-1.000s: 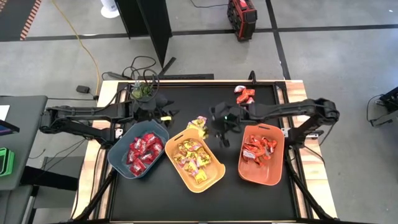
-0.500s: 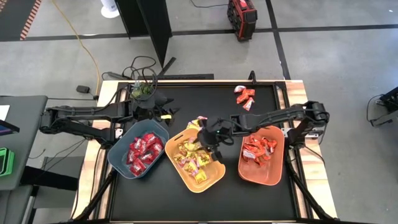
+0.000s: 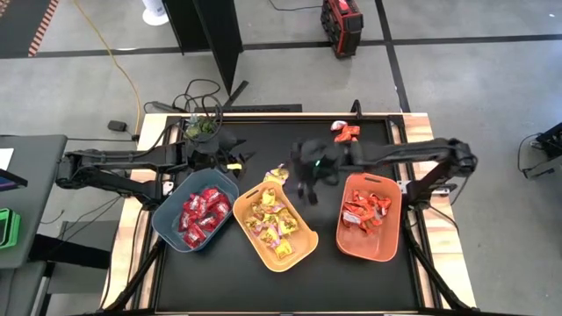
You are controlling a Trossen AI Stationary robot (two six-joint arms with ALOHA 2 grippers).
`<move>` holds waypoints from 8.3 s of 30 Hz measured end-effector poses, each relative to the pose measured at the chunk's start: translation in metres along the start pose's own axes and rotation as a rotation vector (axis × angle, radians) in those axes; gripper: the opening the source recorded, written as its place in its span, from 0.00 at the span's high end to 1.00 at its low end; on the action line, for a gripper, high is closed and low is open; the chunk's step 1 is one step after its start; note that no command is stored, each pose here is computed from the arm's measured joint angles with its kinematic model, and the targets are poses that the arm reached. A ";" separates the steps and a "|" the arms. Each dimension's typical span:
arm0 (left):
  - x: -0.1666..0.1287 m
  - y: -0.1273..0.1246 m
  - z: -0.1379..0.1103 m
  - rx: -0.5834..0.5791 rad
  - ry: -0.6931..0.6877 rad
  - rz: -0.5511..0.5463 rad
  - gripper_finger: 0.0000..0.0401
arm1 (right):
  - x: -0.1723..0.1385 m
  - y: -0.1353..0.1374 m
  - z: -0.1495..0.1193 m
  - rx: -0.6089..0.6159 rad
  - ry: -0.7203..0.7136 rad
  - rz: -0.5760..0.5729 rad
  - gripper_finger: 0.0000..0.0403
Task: Sort candy
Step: Put the orange chocolate into the orange bin
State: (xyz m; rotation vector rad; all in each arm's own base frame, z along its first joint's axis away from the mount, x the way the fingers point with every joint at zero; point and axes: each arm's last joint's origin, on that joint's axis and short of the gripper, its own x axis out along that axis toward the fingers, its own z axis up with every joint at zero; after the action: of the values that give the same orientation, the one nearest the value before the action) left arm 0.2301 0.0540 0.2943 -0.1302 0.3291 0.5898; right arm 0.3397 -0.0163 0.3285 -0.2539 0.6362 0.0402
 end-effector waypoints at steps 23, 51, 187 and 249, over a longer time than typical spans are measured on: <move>0.003 0.011 -0.007 0.148 0.087 0.059 0.37 | -0.073 -0.106 -0.112 0.622 0.747 -0.367 0.29; 0.022 0.062 -0.026 0.058 0.062 0.081 0.37 | -0.053 -0.165 -0.176 0.815 0.878 -0.304 0.29; 0.082 0.104 0.002 -0.464 -0.273 0.080 0.37 | -0.011 -0.187 -0.295 1.372 1.066 -0.231 0.29; 0.222 0.041 -0.018 -0.285 0.944 -0.484 0.37 | -0.163 0.016 -0.129 0.542 0.765 0.289 0.99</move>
State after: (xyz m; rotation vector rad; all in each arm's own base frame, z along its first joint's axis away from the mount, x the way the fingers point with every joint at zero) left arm 0.3760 0.2002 0.2005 -0.7514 1.0903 0.0500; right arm 0.1316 -0.0265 0.3216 0.3747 1.4089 0.0466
